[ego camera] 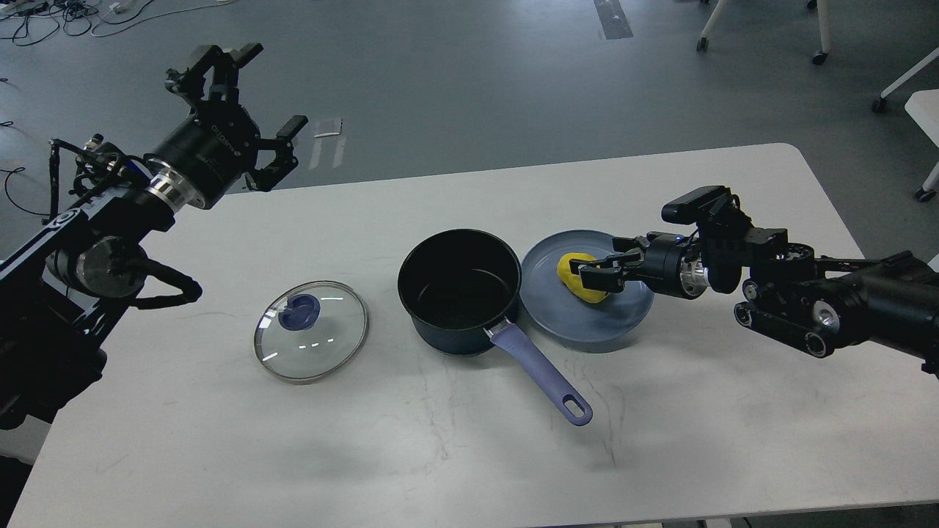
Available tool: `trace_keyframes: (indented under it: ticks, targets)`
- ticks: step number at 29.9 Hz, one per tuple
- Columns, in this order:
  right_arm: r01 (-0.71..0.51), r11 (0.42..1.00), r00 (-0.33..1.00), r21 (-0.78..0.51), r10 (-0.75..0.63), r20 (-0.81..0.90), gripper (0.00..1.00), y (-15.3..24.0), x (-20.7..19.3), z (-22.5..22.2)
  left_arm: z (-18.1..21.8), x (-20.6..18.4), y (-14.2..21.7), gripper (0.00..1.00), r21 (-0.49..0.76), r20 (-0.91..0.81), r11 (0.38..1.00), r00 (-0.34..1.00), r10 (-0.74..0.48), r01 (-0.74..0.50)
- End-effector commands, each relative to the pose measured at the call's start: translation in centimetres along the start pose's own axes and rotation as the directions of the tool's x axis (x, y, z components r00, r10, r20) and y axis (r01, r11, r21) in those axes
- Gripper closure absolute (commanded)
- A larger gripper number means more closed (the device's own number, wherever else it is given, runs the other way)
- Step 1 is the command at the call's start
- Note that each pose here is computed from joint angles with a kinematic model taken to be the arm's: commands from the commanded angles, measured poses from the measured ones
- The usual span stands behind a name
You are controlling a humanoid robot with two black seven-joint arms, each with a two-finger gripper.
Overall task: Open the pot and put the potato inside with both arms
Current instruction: 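Reach the right gripper to the yellow potato and grasp it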
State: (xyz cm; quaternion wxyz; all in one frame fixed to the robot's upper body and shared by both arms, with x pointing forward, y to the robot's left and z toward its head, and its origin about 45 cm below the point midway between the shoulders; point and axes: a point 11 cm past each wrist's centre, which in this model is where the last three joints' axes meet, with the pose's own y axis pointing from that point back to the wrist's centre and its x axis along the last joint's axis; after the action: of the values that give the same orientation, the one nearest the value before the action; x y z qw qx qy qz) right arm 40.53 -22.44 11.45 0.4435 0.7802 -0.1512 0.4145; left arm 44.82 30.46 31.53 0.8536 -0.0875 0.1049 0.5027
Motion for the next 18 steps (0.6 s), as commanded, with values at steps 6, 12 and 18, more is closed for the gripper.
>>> trace_keyframes:
  ticks: [6, 12, 18]
  targets:
    - [0.016, 0.999, 1.0, 0.031, -0.015, -0.012, 0.09, -1.07, -0.59, -1.51, 0.65, -0.24, 1.35, 0.01, -0.004, 0.007, 1.0, 1.0, -0.028, 0.028]
    - [0.023, 1.0, 1.0, 0.018, -0.023, -0.014, 0.18, -1.0, -0.88, -1.1, 0.77, -0.21, 1.4, 0.01, -0.007, 0.007, 1.0, 1.0, -0.027, 0.027]
    - [0.031, 0.999, 0.999, 0.01, -0.031, -0.013, 0.41, -0.9, -1.28, -0.79, 0.77, -0.16, 1.41, 0.01, -0.007, 0.008, 1.0, 1.0, -0.025, 0.026]
